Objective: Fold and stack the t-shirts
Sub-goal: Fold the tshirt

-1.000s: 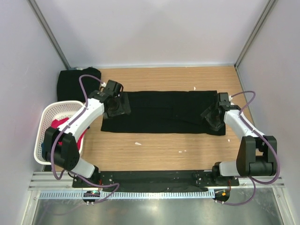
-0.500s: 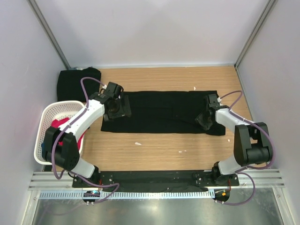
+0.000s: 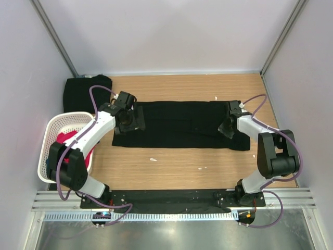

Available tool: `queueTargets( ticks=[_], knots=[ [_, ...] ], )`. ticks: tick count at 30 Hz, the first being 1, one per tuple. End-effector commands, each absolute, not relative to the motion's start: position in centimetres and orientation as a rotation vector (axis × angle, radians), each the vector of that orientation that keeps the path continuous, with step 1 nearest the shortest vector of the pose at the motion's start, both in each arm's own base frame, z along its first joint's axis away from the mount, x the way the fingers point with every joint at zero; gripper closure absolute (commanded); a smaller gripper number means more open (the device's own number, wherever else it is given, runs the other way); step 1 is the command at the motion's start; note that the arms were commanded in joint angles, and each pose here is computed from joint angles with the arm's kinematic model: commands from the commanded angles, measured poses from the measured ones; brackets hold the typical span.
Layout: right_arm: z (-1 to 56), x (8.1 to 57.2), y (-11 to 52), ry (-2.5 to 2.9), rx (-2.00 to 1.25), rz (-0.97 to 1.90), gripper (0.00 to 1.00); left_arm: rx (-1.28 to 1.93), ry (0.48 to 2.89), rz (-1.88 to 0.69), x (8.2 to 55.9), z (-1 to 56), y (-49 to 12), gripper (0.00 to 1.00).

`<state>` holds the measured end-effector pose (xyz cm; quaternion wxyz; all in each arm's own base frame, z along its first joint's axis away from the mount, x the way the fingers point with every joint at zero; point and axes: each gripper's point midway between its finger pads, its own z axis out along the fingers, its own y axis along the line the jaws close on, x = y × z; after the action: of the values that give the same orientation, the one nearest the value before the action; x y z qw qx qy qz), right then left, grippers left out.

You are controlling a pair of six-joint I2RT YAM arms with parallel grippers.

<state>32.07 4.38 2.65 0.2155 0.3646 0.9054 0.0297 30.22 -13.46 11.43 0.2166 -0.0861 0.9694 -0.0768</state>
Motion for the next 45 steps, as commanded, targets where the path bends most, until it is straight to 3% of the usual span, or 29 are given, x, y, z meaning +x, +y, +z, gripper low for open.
queueTargets(
  ticks=[1, 10, 16, 18, 21, 23, 24, 31, 39, 45],
  knots=[
    [4.2, 34.3, 3.8, 2.456, 0.951, 0.039, 0.95, -0.210, 2.650, -0.236, 30.2, 12.5, -13.6, 0.03],
    [8.6, 42.3, 6.9, 2.412, 0.747, 0.100, 0.99, -0.245, 2.643, -0.260, 30.1, 12.0, -13.8, 0.03],
    [7.6, 47.3, 11.2, 2.474, 0.508, 0.117, 0.95, -0.239, 2.640, -0.279, 30.2, 10.9, -14.1, 0.04],
    [8.1, 48.8, 12.2, 2.474, 0.427, 0.124, 0.88, -0.225, 2.648, -0.271, 30.4, 10.3, -14.1, 0.04],
    [8.3, 50.0, 13.2, 2.500, 0.347, 0.156, 0.62, -0.206, 2.654, -0.259, 30.6, 9.8, -14.1, 0.04],
    [9.1, 50.0, 14.1, 2.507, 0.265, 0.201, 0.59, -0.197, 2.651, -0.236, 31.0, 9.6, -13.9, 0.04],
    [9.6, 49.9, 14.4, 2.508, 0.238, 0.214, 0.50, -0.194, 2.638, -0.224, 31.5, 9.7, -13.9, 0.04],
    [14.3, 46.9, 11.9, 2.456, 0.309, 0.136, 0.26, -0.057, 2.586, -0.146, 35.7, 9.8, -14.2, 0.03],
    [10.4, 40.4, 6.7, 2.418, 0.721, -0.012, 0.16, 0.180, 2.461, -0.122, 44.4, 12.3, -16.2, 0.01],
    [5.9, 39.4, 4.7, 2.433, 0.882, -0.054, 0.16, 0.107, 2.606, -0.181, 45.6, 7.4, -15.4, 0.02]
  ],
)
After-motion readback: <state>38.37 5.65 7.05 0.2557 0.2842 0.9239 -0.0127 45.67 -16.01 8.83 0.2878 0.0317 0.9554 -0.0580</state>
